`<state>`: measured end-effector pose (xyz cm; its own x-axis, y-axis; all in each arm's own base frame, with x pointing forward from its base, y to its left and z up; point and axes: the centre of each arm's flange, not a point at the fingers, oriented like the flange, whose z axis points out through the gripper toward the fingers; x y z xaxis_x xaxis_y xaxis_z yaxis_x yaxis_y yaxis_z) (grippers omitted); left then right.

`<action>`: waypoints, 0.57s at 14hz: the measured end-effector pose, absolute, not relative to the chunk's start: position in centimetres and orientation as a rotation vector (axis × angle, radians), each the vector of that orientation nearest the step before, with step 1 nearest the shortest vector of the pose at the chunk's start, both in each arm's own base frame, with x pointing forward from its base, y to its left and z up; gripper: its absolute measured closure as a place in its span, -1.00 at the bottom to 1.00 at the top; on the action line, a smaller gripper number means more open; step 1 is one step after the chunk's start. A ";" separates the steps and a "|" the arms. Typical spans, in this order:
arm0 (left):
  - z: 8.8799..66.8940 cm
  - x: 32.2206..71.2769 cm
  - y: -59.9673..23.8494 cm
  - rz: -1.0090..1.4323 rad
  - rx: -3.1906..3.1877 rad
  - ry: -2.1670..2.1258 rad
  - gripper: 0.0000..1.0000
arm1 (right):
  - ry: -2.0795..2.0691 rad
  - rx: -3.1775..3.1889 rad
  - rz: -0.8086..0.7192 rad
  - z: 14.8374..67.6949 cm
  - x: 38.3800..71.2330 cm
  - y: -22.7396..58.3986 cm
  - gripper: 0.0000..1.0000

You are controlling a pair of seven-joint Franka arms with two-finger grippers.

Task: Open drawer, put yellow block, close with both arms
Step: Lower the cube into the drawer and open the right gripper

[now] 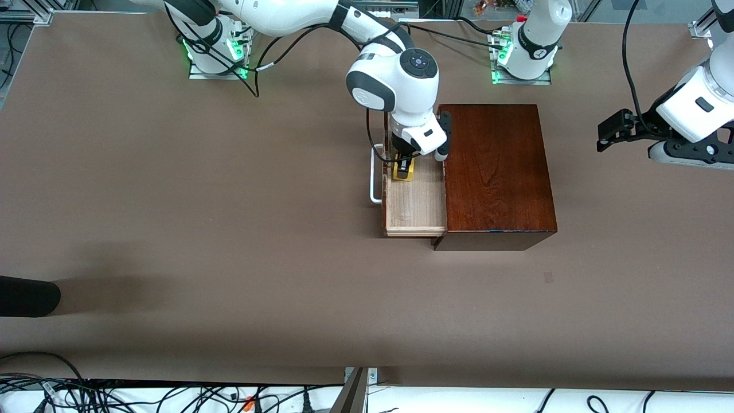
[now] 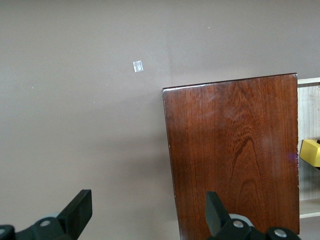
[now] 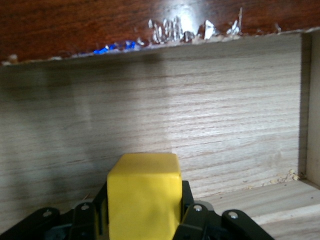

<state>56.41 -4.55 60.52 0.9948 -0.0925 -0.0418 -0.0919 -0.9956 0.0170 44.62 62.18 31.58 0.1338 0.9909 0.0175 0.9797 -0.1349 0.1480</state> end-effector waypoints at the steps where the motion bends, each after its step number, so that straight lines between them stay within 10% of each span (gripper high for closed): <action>1: 60.5 56.4 -4.5 -0.068 3.122 -0.144 -1.00 | 1.998 2.287 0.168 31.6 44.6 62.2 -0.10; 8: 60.5 56.2 -4.3 -0.087 3.142 -0.145 -1.00 | 2.029 2.253 0.157 31.6 45.3 61.6 -0.10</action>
<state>56.24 -4.32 60.46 0.9942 -0.0921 -0.0552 -0.0923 -0.9957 -0.0021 45.33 61.59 31.63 0.1037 0.9946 0.0060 0.9837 -0.1035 0.1468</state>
